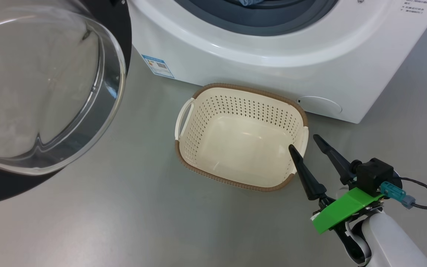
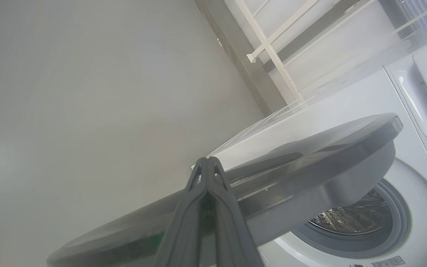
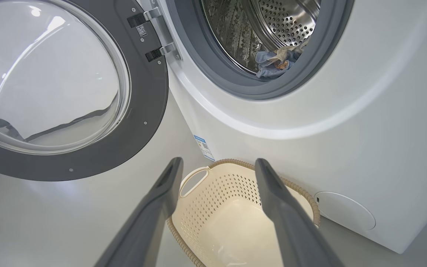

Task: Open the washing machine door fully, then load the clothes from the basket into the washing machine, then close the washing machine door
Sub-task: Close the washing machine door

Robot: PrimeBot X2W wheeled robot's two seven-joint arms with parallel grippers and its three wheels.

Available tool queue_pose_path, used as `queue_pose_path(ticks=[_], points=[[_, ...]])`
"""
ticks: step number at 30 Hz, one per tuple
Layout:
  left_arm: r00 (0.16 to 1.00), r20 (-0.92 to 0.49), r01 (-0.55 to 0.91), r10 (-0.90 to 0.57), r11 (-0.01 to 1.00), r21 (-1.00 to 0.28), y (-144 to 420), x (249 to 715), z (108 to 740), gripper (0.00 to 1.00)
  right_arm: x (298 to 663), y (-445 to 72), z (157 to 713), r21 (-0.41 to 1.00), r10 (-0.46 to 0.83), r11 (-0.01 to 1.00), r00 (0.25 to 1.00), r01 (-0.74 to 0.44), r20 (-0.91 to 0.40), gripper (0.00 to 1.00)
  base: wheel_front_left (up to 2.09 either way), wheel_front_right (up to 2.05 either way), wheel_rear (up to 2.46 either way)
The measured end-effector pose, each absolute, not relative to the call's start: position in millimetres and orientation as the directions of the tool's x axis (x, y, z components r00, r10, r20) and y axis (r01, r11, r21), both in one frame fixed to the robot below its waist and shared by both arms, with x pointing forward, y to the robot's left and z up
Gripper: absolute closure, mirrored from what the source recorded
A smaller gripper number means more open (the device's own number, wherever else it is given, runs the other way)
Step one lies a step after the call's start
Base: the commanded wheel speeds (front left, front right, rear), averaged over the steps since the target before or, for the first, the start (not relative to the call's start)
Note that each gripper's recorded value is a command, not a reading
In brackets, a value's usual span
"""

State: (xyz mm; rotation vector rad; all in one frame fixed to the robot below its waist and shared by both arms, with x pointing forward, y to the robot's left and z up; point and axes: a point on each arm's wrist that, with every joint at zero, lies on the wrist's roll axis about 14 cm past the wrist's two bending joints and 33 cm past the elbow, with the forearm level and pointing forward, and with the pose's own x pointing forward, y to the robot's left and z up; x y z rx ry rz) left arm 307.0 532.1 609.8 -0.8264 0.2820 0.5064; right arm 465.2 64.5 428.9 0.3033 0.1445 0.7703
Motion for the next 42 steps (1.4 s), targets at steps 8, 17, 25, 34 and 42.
queue_pose_path(ticks=[8,17,25,34,42], points=[[0.868,-0.44,-0.485,0.232,0.591,-0.645,515,308,612,1.0,466,63,437,0.311,0.699,0.681,0.715,-0.663,-0.005,0.0,0.0,0.0,0.0],[0.884,-0.461,-0.406,0.079,0.618,-0.673,480,316,602,1.0,462,59,442,0.301,0.694,0.687,0.72,-0.661,-0.001,0.0,0.0,0.0,0.0],[0.897,-0.441,-0.317,-0.029,0.653,-0.688,455,316,612,1.0,459,54,447,0.289,0.686,0.697,0.728,-0.656,0.0,0.0,0.0,0.0,0.0],[0.891,-0.426,-0.204,-0.159,0.698,-0.686,422,319,622,1.0,458,43,453,0.265,0.666,0.718,0.746,-0.644,0.006,0.0,0.0,0.0,0.0],[0.862,-0.421,-0.103,-0.281,0.718,-0.689,386,329,618,1.0,458,28,451,0.246,0.641,0.744,0.767,-0.621,-0.006,0.0,0.0,0.0,0.0]])
